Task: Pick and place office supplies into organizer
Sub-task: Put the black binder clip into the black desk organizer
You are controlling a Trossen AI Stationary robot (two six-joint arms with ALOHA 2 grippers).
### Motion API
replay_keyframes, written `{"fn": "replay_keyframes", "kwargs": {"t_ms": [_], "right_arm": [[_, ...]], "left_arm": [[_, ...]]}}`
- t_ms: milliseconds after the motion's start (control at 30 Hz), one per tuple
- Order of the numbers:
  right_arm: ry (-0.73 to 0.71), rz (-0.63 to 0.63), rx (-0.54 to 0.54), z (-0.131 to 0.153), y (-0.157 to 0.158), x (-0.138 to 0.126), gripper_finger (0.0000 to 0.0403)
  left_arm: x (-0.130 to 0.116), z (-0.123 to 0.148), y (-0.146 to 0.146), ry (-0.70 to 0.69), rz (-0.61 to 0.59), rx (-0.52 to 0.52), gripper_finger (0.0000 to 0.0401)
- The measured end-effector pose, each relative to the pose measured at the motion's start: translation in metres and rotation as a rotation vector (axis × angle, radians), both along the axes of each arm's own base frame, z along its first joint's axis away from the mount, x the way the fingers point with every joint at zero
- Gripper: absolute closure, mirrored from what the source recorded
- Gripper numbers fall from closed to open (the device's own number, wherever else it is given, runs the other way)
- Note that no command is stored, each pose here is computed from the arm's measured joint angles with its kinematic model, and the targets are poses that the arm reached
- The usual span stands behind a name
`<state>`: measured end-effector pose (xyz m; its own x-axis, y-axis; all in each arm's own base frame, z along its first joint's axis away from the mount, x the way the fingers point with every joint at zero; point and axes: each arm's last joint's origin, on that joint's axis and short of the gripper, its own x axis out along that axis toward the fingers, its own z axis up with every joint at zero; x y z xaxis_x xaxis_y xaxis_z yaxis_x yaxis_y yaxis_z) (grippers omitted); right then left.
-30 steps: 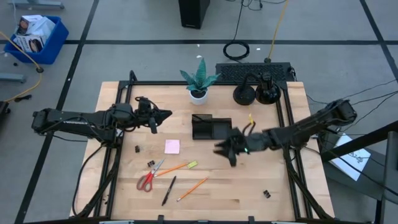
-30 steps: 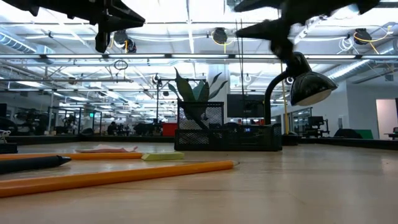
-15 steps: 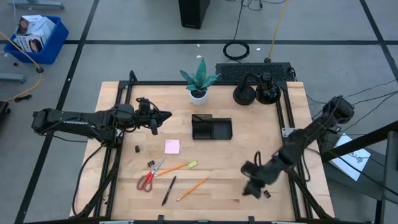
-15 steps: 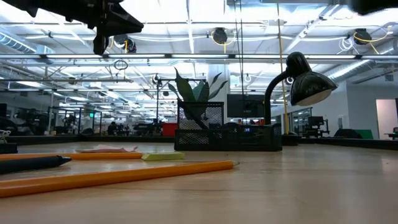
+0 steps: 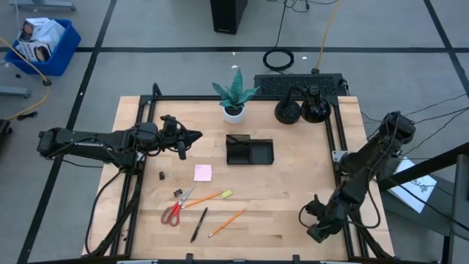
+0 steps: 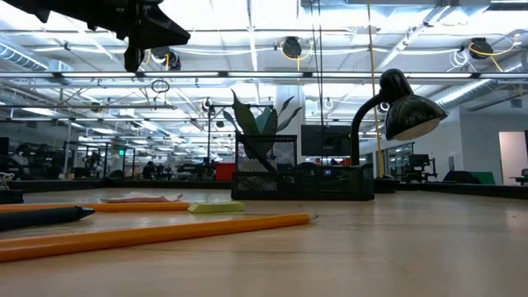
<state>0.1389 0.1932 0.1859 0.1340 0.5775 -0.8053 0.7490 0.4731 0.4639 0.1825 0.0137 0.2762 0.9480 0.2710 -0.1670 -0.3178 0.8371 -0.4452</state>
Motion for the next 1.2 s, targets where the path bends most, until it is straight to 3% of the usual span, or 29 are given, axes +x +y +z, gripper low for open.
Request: {"fn": "replay_keyframes", "kwargs": {"t_ms": [567,1200], "right_arm": [[0.133,-0.002,-0.017,-0.033,0.007,0.018,0.0273],[0.19,-0.022,-0.076,-0.038,-0.017,0.031,0.0273]], "left_arm": [[-0.001,-0.006,-0.001,0.049,-0.002,-0.044,0.0364],[-0.001,-0.006,-0.003,0.042,-0.048,-0.077,0.0364]]}}
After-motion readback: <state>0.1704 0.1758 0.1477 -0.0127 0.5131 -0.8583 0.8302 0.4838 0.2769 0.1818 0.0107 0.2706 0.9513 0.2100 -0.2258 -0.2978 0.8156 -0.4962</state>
